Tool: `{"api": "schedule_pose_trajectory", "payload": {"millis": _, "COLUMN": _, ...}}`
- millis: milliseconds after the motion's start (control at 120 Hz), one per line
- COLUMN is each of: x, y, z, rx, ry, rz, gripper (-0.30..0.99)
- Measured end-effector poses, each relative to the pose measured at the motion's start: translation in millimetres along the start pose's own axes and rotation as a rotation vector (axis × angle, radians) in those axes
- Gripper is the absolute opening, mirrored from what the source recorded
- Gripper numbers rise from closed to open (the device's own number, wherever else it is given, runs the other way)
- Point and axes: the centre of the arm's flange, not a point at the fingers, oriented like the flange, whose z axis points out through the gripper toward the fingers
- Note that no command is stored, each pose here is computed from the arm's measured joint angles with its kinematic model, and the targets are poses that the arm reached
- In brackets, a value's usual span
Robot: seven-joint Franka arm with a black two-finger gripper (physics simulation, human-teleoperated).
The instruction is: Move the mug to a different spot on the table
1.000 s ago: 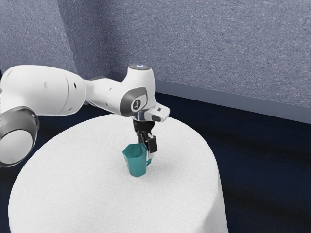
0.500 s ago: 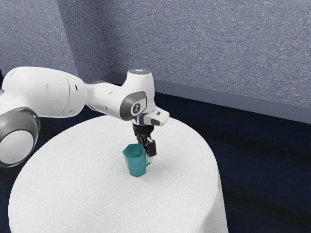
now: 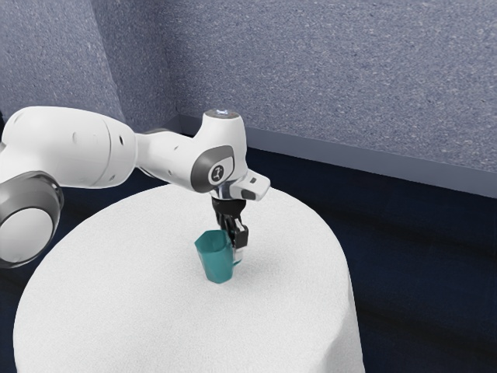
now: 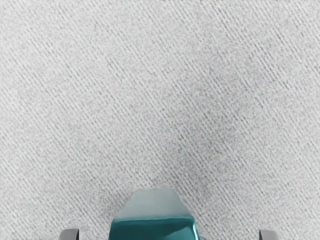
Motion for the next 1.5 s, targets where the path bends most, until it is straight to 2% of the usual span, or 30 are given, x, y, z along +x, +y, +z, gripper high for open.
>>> {"api": "schedule_pose_trajectory", "payload": {"millis": 425, "x": -2, "y": -2, "z": -20, "rx": 0.015, "ry": 0.024, "rz": -0.028, "gripper": 0.08}}
{"api": "schedule_pose_trajectory", "payload": {"millis": 633, "x": -8, "y": -11, "z": -38, "rx": 0.030, "ry": 0.042, "rz": -0.045, "gripper": 0.05}}
{"api": "schedule_pose_trajectory", "payload": {"millis": 808, "x": -26, "y": -32, "z": -49, "rx": 0.044, "ry": 0.033, "rz": -0.086, "gripper": 0.03}}
{"api": "schedule_pose_trajectory", "payload": {"millis": 1192, "x": -104, "y": -37, "z": -25, "rx": -0.004, "ry": -0.032, "rz": -0.165, "gripper": -0.04}}
{"api": "schedule_pose_trajectory", "payload": {"millis": 1500, "x": -121, "y": -52, "z": -15, "rx": 0.009, "ry": -0.042, "rz": -0.217, "gripper": -0.05}}
